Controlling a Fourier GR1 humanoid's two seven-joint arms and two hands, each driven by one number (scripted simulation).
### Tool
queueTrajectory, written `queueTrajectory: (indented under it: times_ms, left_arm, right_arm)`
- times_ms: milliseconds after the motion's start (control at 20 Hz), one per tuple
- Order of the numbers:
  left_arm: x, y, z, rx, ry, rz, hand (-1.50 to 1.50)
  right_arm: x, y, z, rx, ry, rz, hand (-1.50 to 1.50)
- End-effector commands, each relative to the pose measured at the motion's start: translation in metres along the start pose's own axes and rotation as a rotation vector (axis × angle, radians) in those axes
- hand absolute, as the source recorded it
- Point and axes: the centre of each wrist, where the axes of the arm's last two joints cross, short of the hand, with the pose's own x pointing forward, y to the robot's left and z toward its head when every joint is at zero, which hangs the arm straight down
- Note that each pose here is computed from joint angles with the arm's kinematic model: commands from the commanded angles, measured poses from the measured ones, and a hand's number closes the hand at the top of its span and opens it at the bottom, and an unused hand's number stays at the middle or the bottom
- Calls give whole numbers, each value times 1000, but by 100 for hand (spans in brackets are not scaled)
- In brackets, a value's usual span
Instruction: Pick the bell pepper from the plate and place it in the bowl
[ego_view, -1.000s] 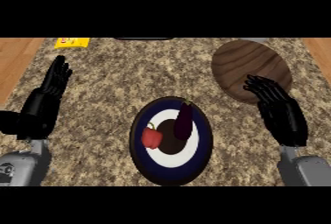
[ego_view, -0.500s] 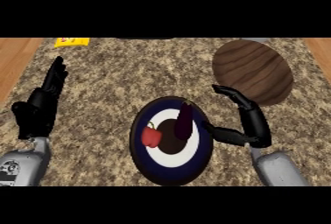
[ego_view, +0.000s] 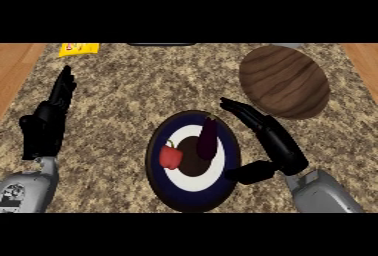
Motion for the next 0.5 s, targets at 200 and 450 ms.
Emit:
queueTrajectory:
  times_ms: [200,450]
  left_arm:
    - [15,-3,-1,-21,-7,14,0]
    - [-2,-9,6,-18,2,-8,0]
  right_arm:
    - [59,8,-50,237,175,312,-150]
    - [102,39,-81,379,213,339,-150]
